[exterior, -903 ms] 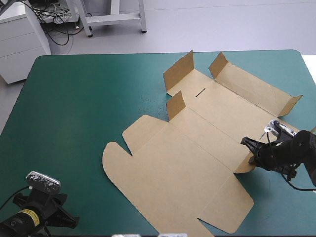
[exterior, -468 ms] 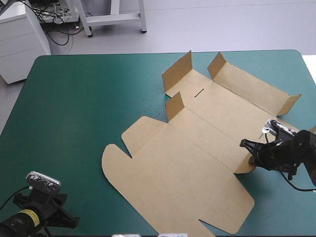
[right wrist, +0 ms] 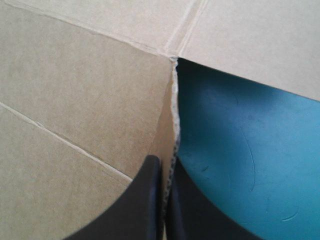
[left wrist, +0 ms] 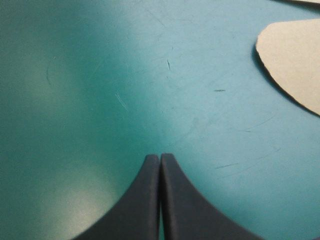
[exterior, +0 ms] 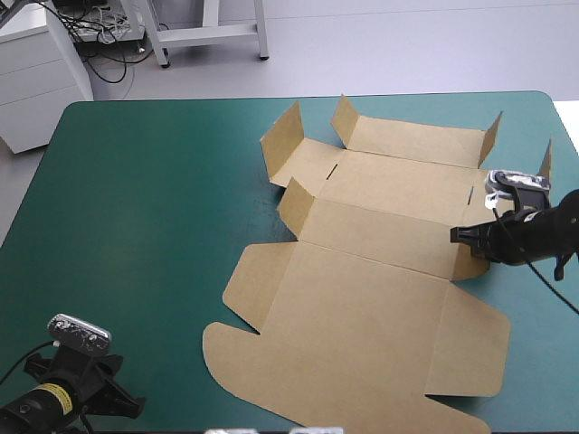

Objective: Fold the box

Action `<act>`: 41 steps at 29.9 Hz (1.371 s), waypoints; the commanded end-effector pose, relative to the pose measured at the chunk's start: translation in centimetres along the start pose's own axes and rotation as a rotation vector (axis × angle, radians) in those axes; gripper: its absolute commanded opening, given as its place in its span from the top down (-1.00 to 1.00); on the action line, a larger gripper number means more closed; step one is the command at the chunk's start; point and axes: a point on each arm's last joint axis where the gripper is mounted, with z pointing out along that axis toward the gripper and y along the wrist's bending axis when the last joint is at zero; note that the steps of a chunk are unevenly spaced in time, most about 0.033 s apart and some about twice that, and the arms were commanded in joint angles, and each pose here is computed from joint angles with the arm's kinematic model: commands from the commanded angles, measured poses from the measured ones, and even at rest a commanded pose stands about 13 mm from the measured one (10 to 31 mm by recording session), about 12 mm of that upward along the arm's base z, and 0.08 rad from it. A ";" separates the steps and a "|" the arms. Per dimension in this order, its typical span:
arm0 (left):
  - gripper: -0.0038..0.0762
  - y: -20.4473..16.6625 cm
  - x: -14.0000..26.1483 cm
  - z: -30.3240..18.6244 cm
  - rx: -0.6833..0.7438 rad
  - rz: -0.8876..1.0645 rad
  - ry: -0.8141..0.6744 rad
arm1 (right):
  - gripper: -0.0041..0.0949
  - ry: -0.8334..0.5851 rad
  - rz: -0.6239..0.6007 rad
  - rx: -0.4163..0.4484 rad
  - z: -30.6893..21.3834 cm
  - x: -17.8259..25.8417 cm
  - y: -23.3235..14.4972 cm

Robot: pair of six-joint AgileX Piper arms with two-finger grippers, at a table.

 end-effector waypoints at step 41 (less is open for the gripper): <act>0.98 0.0 -0.9 -0.4 0.008 -0.001 -0.056 | 0.97 -0.471 -1.453 0.122 1.5 -15.6 20.9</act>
